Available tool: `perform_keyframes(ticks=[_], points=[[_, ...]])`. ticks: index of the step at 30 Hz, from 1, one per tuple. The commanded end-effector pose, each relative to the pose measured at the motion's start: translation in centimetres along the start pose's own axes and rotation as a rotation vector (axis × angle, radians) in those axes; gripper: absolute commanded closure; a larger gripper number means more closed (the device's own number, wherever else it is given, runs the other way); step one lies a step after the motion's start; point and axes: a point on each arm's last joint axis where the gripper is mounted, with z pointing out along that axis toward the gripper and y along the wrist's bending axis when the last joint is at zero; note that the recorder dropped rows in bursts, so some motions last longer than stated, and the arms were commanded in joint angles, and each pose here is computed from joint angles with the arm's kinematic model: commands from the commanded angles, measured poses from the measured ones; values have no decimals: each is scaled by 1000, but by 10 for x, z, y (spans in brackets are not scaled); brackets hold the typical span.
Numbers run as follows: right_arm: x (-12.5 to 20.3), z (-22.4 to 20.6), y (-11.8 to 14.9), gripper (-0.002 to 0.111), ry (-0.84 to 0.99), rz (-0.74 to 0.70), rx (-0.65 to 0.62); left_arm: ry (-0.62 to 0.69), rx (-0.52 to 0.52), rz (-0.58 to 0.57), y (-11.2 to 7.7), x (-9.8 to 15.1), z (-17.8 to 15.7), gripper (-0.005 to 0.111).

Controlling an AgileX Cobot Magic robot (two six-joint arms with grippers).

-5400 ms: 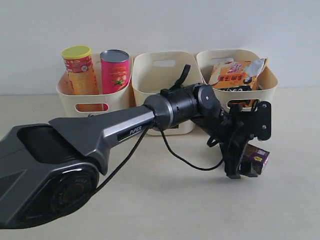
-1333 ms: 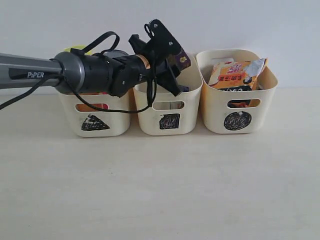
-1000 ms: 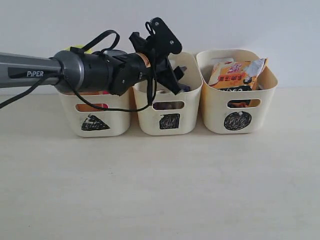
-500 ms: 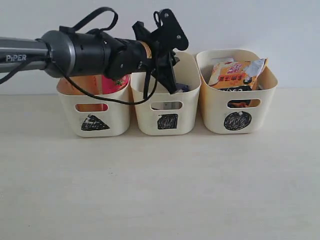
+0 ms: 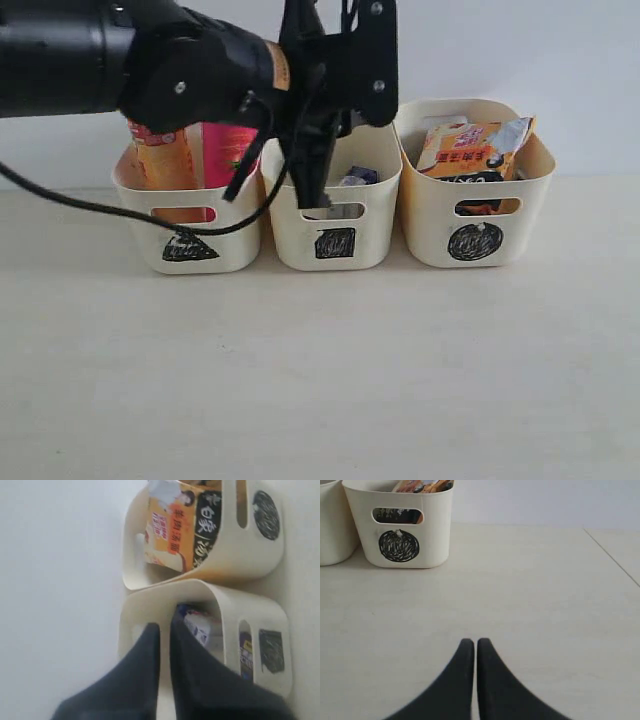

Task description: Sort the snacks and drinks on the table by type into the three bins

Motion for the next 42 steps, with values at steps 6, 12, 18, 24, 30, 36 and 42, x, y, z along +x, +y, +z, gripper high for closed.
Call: perform_keyframes(ticks=[6,12,18,24,30,36,42], points=[[0,0,0,108,-13,1,6,130,238,184,-21,17,-61,102],[0,0,0,108,-13,1,6,116,238,-131,-9,10,-103,102],[0,0,0,108,-13,1,6,161,217,-448,-1,10,-138,102],[0,0,0,108,-13,1,6,440,301,-864,-15,24,-164,102],[0,0,0,108,-13,1,6,655,322,-968,-35,40,-187,102],[0,0,0,108,-13,1,6,549,179,-1098,-48,51,-215,102],[0,0,0,108,-13,1,6,378,80,-1167,-65,59,-238,102]])
